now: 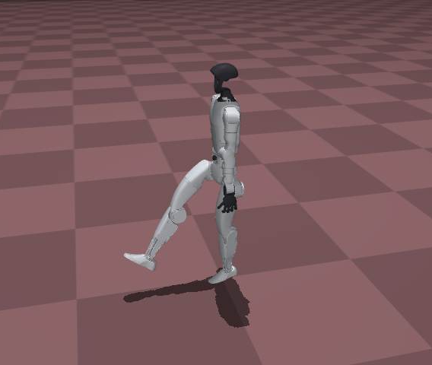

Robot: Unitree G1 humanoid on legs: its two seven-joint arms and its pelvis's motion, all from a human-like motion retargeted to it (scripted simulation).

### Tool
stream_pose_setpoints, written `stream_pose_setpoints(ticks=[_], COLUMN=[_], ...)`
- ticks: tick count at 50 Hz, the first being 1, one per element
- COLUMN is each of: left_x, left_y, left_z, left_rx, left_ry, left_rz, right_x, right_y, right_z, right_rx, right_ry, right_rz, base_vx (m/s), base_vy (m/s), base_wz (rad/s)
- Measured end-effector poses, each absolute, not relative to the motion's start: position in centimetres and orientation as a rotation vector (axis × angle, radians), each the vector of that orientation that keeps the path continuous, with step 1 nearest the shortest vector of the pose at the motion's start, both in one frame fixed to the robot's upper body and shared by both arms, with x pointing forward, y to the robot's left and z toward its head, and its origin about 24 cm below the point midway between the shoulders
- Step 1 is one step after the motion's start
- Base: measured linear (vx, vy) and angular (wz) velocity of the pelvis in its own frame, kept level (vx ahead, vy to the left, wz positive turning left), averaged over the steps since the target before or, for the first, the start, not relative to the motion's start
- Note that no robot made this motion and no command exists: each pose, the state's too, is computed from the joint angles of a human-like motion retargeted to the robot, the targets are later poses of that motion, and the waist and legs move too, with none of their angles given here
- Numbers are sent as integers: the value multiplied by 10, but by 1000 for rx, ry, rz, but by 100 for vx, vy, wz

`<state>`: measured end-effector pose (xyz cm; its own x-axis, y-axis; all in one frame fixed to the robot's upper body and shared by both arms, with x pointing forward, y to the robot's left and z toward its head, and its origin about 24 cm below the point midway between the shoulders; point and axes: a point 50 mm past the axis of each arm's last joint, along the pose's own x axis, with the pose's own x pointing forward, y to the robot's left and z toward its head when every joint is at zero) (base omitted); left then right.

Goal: In place motions

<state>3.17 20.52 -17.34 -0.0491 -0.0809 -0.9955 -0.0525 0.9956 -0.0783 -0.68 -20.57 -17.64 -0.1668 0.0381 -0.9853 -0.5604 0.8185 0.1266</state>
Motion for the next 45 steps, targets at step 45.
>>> stream_pose_setpoints(ticks=[45], left_x=[21], left_y=[190], left_z=[-178], left_rx=[-216], left_ry=[1575], left_rz=[87], right_x=[63], right_y=[-173], right_z=[-176], right_rx=[-475], right_ry=[1395], right_rz=[749], base_vx=[1], base_vy=[2], base_wz=[-7])
